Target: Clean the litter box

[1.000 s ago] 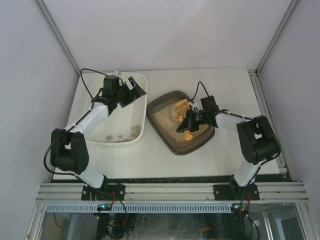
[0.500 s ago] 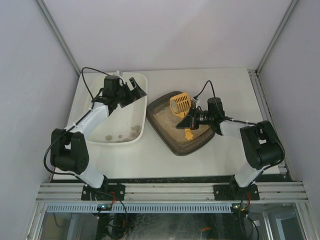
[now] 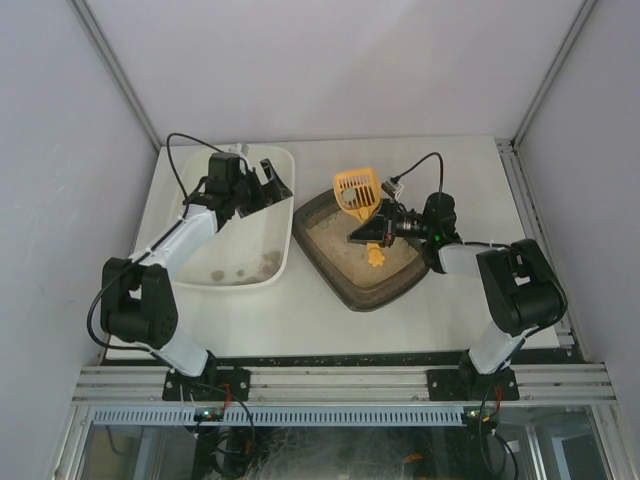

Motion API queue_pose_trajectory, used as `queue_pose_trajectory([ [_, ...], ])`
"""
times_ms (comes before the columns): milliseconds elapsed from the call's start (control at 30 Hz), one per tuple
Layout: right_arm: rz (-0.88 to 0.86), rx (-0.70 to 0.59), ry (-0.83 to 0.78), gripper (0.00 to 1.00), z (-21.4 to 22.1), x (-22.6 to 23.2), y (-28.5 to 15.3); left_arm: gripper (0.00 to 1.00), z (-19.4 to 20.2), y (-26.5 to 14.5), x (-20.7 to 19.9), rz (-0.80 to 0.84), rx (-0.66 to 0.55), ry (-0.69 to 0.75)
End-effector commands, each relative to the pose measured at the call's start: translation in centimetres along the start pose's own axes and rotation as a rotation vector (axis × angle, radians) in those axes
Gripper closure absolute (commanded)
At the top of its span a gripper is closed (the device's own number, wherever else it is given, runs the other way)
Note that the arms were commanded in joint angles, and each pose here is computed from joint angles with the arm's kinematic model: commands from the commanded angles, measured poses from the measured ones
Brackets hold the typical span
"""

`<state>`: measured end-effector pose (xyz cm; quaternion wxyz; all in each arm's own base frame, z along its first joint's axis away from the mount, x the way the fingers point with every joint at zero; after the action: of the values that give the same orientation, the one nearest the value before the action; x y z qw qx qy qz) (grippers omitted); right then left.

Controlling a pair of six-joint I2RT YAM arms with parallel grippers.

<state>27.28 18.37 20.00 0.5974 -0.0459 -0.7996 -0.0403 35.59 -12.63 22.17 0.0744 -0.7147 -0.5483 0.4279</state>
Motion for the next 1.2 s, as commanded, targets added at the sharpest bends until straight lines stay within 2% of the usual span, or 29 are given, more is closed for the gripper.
queue_pose_trajectory([
  [0,0.019,0.024,0.006,1.00,1.7,1.4,-0.6,0.00,-1.8,-2.2,-1.7,0.047,-0.073,0.058],
  [267,0.297,-0.012,-0.025,1.00,5.2,2.7,-3.4,0.00,-1.3,-2.8,-1.9,0.076,-0.037,0.070],
  [367,0.270,0.071,0.014,1.00,6.5,3.0,-3.8,0.00,-1.7,-3.3,-1.8,0.030,-0.050,0.079],
  [400,0.290,0.051,0.026,1.00,6.4,2.6,-4.5,0.00,-1.9,-3.5,-1.7,0.007,-0.056,0.091],
  [500,0.334,-0.008,0.062,1.00,6.2,1.2,-5.6,0.00,-3.0,-4.5,-1.7,-0.059,-0.066,0.178],
  [600,0.265,0.128,0.066,1.00,7.4,1.5,-2.9,0.00,-4.1,-6.1,-1.8,-0.108,-0.066,0.293],
  [633,0.257,0.139,0.077,1.00,7.4,1.3,-2.7,0.00,-4.4,-6.7,-1.8,-0.115,-0.064,0.335],
  [733,0.265,0.027,0.123,1.00,6.9,0.0,-3.9,0.00,-5.0,-8.2,-1.9,-0.133,-0.062,0.446],
  [867,0.201,0.106,0.112,1.00,7.7,0.3,-2.3,0.00,-5.4,-9.4,-1.7,-0.144,-0.019,0.557],
  [967,0.231,-0.011,0.152,1.00,7.1,-0.9,-4.0,0.00,-5.6,-10.0,-1.6,-0.127,0.002,0.623],
  [1100,0.252,0.145,0.077,1.00,7.8,0.7,-1.5,0.00,-5.9,-11.1,-1.3,-0.062,0.011,0.667],
  [1167,0.253,0.095,0.075,1.00,7.2,0.5,-2.2,0.00,-6.4,-11.8,-0.9,-0.102,0.044,0.712],
])
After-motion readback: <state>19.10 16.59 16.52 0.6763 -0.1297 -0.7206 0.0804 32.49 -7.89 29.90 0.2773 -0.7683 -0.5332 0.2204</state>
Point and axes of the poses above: each gripper's point midway between its finger pads, its own y axis out along the fingers, its own x axis along the line the jaws close on, z = x × y, the point moved 9 cm from there along -y, back along the fingers, and after that the axes turned 2 degrees about y, right-handed, at the moved point
